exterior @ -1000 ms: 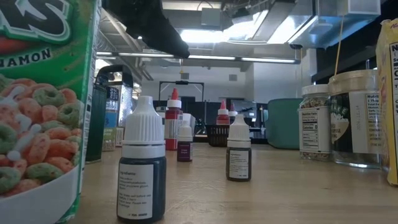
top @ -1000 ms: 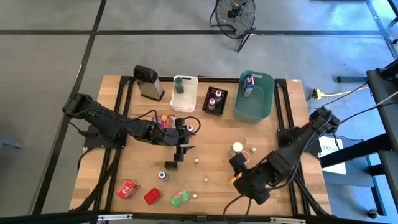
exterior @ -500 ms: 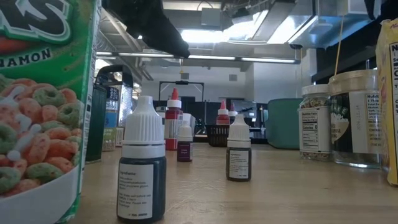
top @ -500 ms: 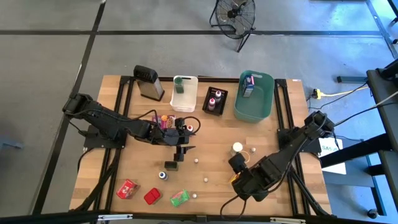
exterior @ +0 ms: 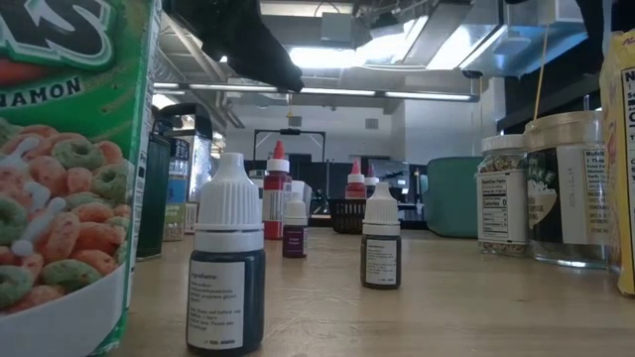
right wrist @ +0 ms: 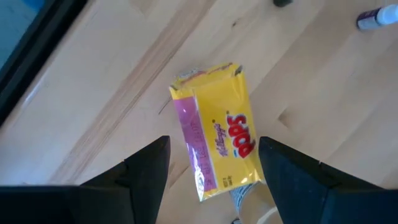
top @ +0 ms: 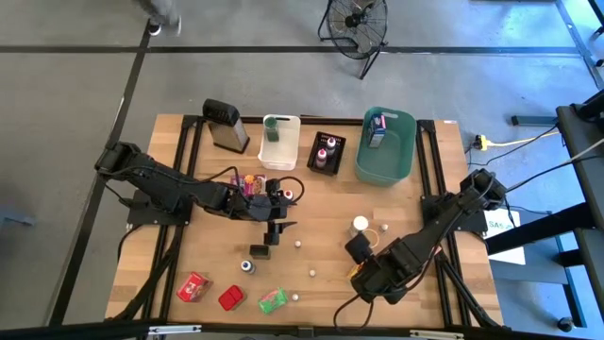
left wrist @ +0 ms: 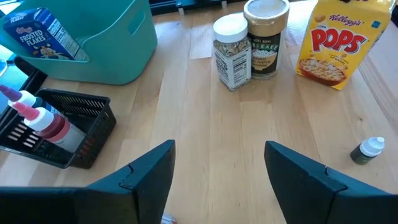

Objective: Pick & Place Kitchen Items
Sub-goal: Put the yellow cereal box into the green bin

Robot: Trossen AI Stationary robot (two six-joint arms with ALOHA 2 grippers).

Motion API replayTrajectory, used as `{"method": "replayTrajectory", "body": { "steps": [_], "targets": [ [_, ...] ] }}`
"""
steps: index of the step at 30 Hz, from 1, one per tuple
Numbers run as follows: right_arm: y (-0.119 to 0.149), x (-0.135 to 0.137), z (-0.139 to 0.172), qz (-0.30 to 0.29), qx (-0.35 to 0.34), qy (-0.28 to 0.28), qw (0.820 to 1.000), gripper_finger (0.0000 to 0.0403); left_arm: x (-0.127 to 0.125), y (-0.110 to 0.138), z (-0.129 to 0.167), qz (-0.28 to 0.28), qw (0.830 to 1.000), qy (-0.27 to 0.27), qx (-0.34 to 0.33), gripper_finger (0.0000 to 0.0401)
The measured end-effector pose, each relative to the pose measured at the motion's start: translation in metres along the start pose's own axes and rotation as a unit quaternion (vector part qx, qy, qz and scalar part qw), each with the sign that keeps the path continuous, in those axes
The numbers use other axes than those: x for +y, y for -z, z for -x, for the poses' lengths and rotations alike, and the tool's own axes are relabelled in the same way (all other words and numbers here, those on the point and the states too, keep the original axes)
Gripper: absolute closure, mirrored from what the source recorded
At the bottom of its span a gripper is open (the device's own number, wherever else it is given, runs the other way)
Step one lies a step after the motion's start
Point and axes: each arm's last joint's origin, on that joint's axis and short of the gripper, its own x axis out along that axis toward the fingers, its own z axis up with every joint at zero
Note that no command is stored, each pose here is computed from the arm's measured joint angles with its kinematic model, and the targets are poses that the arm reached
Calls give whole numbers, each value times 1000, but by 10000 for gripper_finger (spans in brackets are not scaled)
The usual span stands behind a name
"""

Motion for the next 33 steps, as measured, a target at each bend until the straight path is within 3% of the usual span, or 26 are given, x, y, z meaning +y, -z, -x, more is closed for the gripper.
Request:
{"method": "replayTrajectory", "body": {
  "steps": [20, 33],
  "targets": [
    [2, -10, -33, 6, -3, -36, 999, 159, 0, -1, 0, 1, 1000, 0, -4, 157],
    [1, -10, -33, 14, -5, -43, 999, 236, 0, -1, 0, 1, 1000, 0, -7, 157]
  ]
}}
